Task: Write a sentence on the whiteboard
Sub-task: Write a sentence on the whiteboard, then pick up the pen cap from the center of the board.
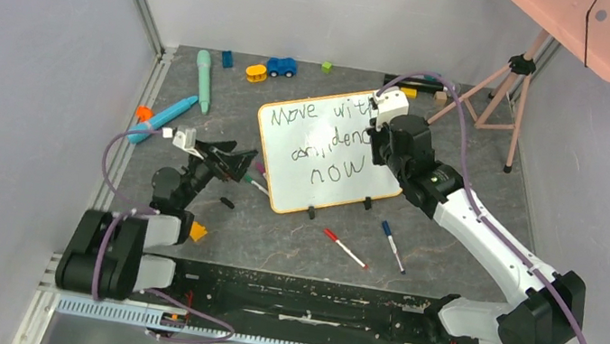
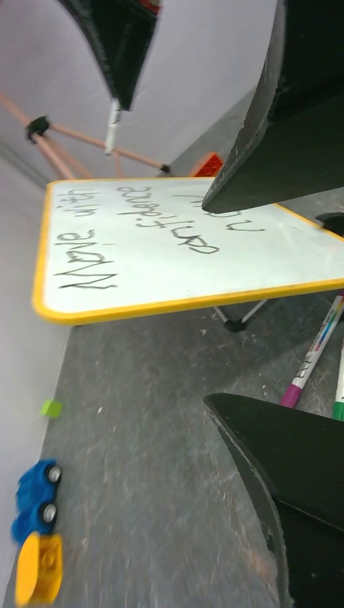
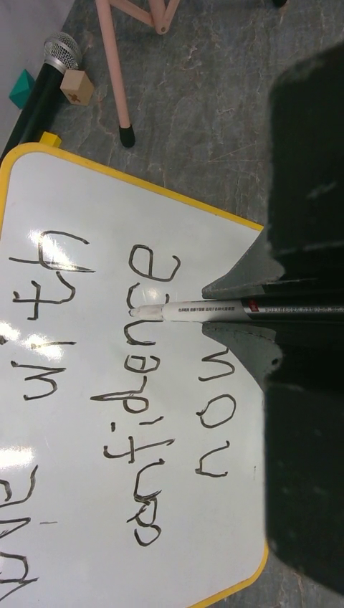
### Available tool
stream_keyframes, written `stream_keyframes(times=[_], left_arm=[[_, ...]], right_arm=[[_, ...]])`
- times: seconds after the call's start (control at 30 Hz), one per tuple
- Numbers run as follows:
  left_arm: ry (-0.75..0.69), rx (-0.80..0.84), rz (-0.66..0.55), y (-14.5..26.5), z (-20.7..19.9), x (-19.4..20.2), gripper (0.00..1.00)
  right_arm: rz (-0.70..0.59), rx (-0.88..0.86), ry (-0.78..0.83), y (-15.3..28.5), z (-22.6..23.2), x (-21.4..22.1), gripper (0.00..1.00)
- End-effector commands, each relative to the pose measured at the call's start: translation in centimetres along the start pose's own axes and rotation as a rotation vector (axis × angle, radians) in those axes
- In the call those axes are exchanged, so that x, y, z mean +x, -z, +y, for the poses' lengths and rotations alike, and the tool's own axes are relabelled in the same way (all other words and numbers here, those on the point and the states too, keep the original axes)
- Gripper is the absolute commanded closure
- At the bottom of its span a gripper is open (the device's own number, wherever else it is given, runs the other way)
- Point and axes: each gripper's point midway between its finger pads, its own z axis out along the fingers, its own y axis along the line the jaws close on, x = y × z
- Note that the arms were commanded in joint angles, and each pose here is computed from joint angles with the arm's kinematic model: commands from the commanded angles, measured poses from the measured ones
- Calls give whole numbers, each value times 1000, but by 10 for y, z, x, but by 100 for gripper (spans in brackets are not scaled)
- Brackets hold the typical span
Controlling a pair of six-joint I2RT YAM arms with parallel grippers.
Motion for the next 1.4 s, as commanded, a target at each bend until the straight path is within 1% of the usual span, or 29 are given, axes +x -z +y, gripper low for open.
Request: stream_keyframes(times=[0.0,0.03,0.07,0.1,0.13,0.17,0.23,0.27,0.33,0.4,0.43,0.47,0.5,0.57,0.67,0.7,0.73,0.8,0.87,0.93,1.07,1.2,1.27,1.3,1.37], left_arm=[[76,-255,-17,7,27,-21,0],[105,-259,18,5,26,-18,0],[188,-291,66,3,27,-12,0],[257,-331,92,0,27,-15,0],[295,-389,143,3,32,-8,0],[287,-430,177,4,34,-13,0],[212,-481,272,8,32,-25,0],[194,-551,327,15,35,-30,0],[103,-677,428,31,43,-45,0],[113,-965,385,60,72,-60,0],[92,-977,405,64,76,-60,0],[82,-955,443,64,76,-56,0],[102,-981,475,70,77,-50,0],[172,-1044,492,81,78,-38,0],[364,-1179,440,107,81,-23,0],[401,-1137,445,105,76,-19,0],[425,-1056,469,97,68,-12,0],[490,-1036,508,96,61,0,1],[542,-1077,539,104,60,11,3],[569,-1163,544,119,63,19,3],[627,-1262,585,134,63,32,5],[722,-1297,617,132,60,50,7],[735,-1302,615,126,61,55,9],[720,-1305,633,122,58,59,10],[736,-1330,648,120,56,68,12]], right_arm=[[-87,-15,-30,10,-1,-32,100],[-94,-19,-33,10,0,-35,100],[-96,-21,-37,11,0,-37,100],[-105,-23,-48,13,0,-41,100],[-117,-24,-58,15,-1,-46,100],[-133,-28,-67,18,-1,-53,100],[-156,-27,-74,24,-3,-68,100],[-169,-26,-78,28,-4,-75,100],[-179,-19,-80,33,-7,-83,100],[-178,-8,-82,36,-10,-87,100],[-178,-7,-82,38,-11,-87,100],[-178,-7,-81,41,-12,-88,100],[-177,-12,-81,43,-12,-89,100],[-178,-32,-114,49,-9,-93,100],[-170,-41,-131,59,-9,-89,100],[-162,-41,-144,61,-10,-86,100],[-160,-49,-151,64,-9,-84,100],[-143,-64,-163,69,-6,-77,100],[-134,-70,-183,73,-5,-72,100],[-123,-74,-199,75,-4,-63,100],[-105,-95,-220,76,1,-53,100],[-87,-124,-242,74,8,-43,100],[-90,-131,-251,74,10,-43,100],[-94,-132,-253,74,9,-45,100],[-100,-135,-252,74,10,-48,100]])
